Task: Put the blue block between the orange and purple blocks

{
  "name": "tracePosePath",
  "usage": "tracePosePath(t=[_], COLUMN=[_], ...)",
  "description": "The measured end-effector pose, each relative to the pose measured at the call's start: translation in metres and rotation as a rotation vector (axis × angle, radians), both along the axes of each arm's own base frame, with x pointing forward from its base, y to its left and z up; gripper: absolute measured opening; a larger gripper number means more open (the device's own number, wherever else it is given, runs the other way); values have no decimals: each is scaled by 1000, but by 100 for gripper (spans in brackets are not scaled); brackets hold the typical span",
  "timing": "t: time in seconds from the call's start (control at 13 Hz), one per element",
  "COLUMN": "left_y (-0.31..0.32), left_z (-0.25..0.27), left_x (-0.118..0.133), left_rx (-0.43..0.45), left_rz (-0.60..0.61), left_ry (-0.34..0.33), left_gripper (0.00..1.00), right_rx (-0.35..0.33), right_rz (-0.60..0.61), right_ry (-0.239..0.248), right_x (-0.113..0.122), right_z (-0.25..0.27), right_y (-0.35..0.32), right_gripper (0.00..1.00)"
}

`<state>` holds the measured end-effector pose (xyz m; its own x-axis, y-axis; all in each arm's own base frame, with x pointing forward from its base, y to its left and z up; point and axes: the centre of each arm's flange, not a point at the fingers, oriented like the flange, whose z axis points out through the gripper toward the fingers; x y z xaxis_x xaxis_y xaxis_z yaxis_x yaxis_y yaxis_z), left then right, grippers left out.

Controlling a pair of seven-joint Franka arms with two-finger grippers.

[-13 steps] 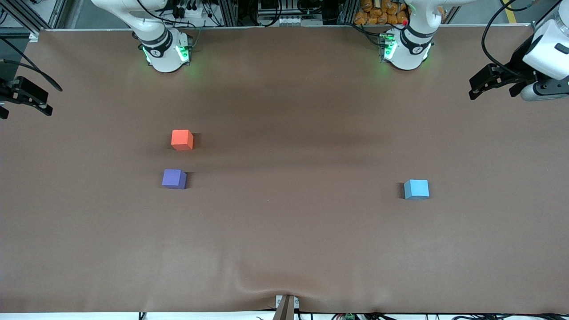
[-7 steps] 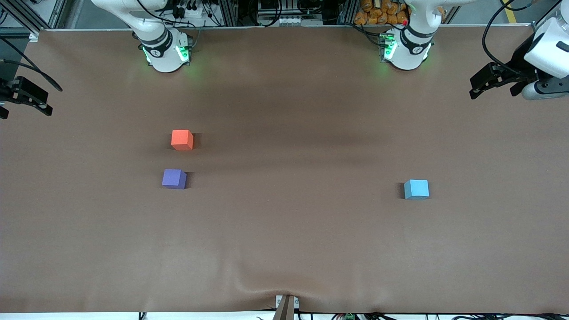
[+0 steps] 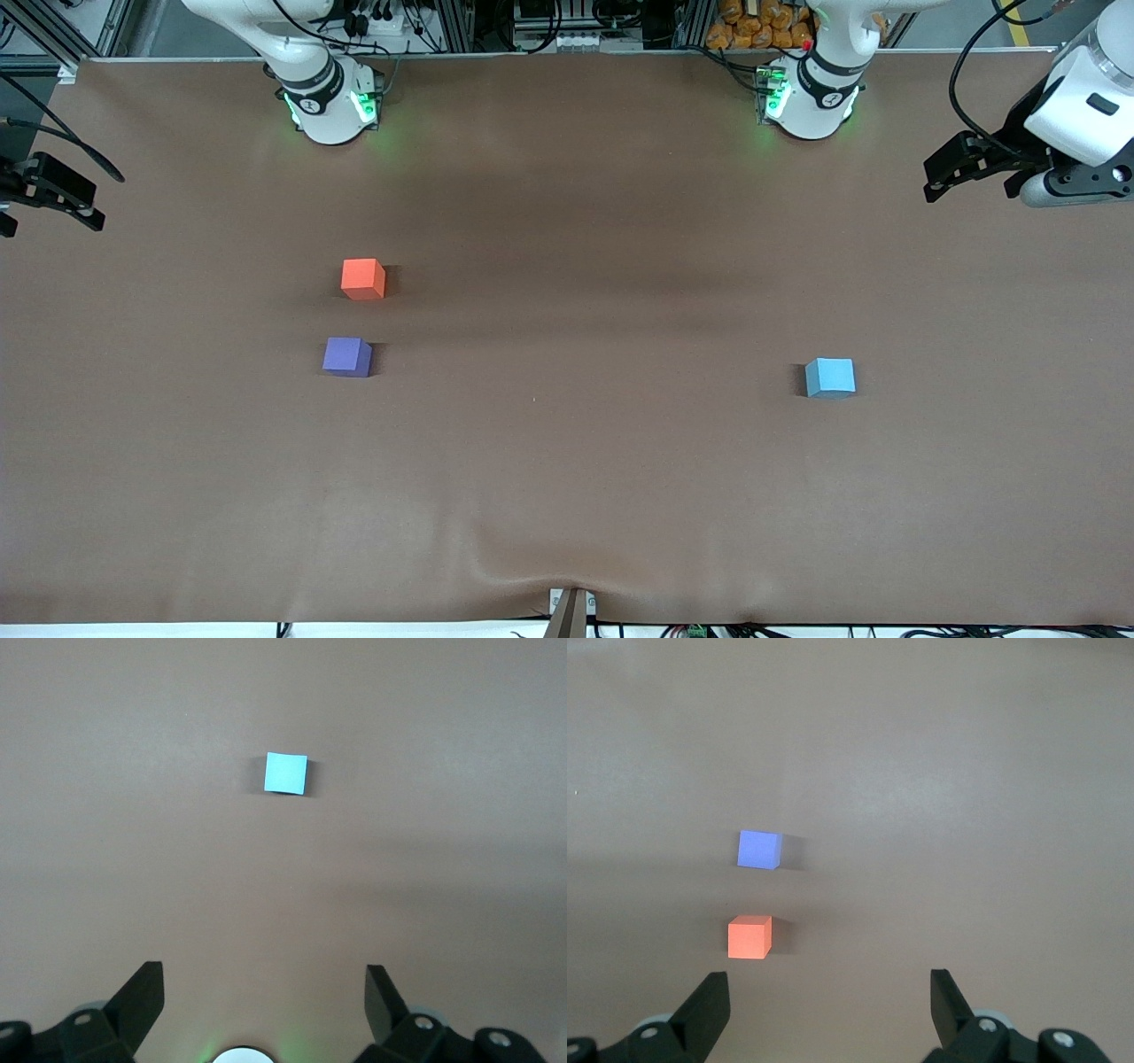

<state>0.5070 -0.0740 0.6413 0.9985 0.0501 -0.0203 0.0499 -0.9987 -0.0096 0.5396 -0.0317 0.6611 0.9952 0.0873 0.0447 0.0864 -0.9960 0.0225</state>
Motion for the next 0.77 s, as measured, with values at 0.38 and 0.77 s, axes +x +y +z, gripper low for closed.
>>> tracePosePath(t=[0.38, 0.77], left_y=[0, 0], left_z=[3, 3], left_x=[0, 0], left_rx=[-1, -1], left_rz=[0, 0], left_ry=[-7, -7], left_gripper=[100, 100], right_rx=[0, 0], right_rz=[0, 0], right_ry=[0, 0], right_x=[0, 0], right_z=[0, 0], right_y=[0, 0], right_gripper=[100, 100])
